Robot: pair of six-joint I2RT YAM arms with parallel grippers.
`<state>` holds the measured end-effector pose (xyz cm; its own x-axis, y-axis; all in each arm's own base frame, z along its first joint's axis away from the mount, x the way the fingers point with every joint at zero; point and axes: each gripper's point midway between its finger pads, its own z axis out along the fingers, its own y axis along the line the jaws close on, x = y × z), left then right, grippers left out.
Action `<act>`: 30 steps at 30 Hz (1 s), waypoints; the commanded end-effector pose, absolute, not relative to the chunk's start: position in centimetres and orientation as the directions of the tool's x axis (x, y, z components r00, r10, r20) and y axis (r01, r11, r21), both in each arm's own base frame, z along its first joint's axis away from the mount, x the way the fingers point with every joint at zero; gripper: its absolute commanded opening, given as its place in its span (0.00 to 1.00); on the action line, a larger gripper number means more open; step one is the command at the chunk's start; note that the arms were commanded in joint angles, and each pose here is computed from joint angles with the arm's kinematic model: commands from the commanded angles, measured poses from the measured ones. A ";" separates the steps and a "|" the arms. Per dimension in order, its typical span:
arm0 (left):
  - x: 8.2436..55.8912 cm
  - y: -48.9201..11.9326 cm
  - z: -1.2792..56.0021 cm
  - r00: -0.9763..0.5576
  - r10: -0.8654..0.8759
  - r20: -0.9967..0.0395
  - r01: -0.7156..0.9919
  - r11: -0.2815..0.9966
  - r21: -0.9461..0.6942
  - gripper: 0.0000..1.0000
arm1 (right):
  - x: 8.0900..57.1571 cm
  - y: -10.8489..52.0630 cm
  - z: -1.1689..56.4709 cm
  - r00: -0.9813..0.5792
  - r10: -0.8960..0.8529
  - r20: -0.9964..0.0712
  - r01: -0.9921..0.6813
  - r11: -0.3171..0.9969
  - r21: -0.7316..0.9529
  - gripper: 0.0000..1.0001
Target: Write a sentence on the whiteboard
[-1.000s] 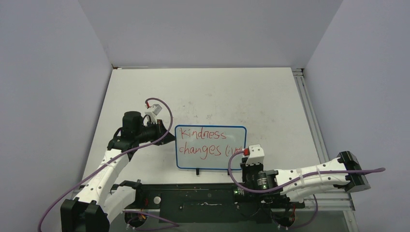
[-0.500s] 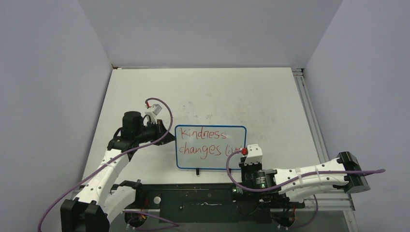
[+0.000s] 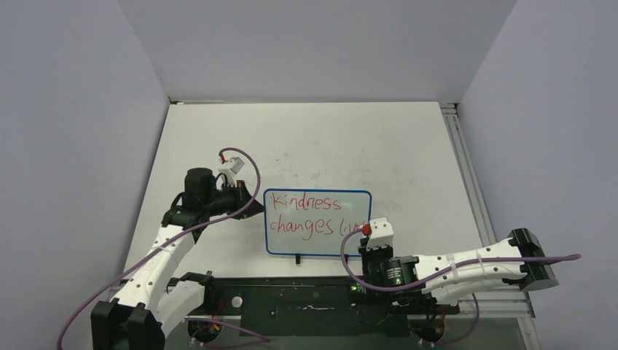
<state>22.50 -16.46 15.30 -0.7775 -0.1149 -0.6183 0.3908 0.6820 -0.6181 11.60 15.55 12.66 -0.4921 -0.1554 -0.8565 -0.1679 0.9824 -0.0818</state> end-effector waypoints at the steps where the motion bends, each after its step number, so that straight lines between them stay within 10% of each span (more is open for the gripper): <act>1: 23.3 -17.1 17.7 -0.724 -0.118 -0.679 0.458 0.654 -0.602 0.00 | 11.9 16.6 13.8 -0.455 -0.123 -0.882 -0.178 0.983 -0.045 0.05; 30: 23.3 -17.0 17.7 -0.726 -0.118 -0.677 0.455 0.656 -0.602 0.00 | 12.9 14.7 13.9 -0.456 -0.091 -0.885 -0.094 0.994 -0.054 0.05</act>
<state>22.51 -16.45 15.30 -0.7772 -0.1150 -0.6187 0.3909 0.6822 -0.6179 12.10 15.37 12.62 -0.4998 -0.1138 -0.8586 -0.1234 0.9906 -0.0595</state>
